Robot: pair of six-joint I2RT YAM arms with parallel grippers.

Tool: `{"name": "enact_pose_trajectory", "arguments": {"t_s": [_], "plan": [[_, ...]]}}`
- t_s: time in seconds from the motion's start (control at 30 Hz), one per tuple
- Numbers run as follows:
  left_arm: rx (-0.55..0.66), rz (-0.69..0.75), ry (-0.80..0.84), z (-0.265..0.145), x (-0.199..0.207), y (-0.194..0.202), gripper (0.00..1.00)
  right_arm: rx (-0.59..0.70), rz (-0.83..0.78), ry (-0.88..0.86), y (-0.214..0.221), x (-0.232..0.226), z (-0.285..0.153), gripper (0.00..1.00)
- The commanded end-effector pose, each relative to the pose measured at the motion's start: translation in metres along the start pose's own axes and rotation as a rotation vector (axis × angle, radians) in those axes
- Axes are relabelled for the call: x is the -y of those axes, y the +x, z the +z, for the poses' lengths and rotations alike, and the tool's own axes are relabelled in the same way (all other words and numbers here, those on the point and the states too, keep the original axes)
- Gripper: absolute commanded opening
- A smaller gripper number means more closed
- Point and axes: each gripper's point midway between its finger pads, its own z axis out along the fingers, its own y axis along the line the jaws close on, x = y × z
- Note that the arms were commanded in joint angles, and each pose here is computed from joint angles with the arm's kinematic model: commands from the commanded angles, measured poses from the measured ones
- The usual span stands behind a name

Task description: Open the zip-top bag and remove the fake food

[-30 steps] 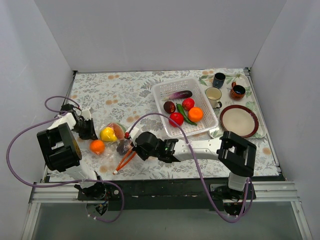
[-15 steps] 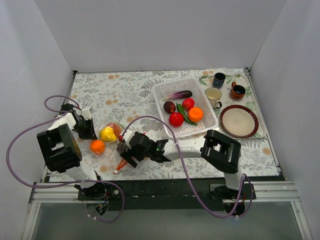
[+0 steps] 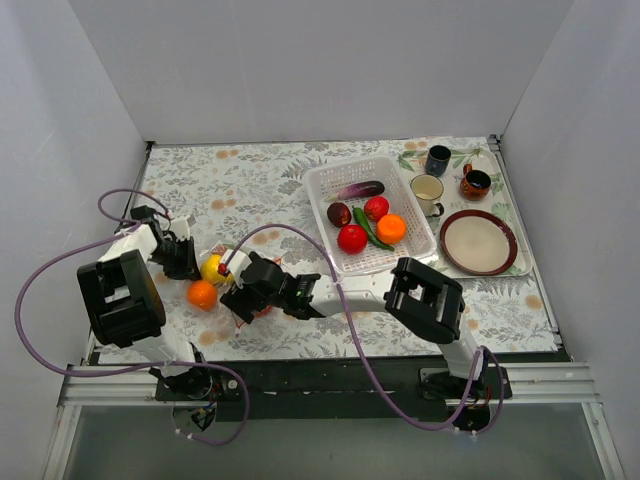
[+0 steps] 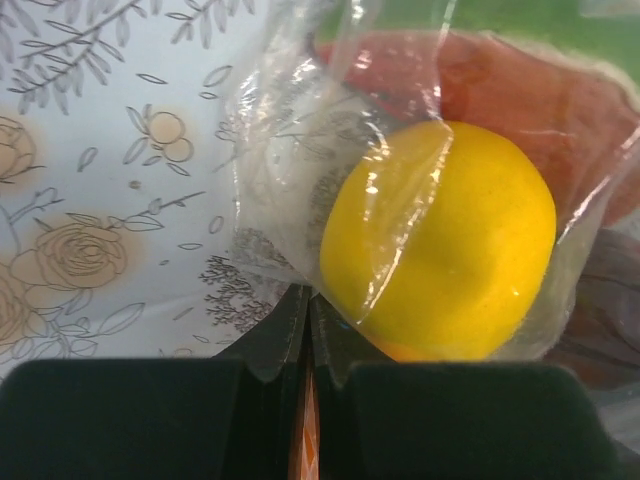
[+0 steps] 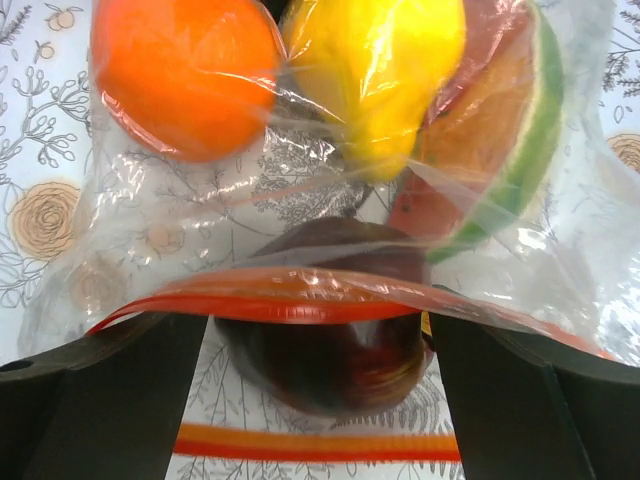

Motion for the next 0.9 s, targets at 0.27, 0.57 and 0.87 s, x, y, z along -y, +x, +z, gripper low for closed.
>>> {"name": "enact_pose_trajectory", "arguments": {"t_s": [0.27,0.57,0.87], "plan": [[0.017,0.084,0.079,-0.021,0.031,-0.007,0.0,-0.113,-0.062,0.032,0.039,0.005,0.025,0.97],[0.196,0.124,0.048,-0.076,0.042,-0.077,0.0,0.019,-0.022,0.021,-0.007,0.01,-0.039,0.59],[0.219,0.138,0.149,-0.124,0.077,-0.098,0.0,0.08,0.027,0.101,-0.018,0.031,-0.102,0.59]]}}
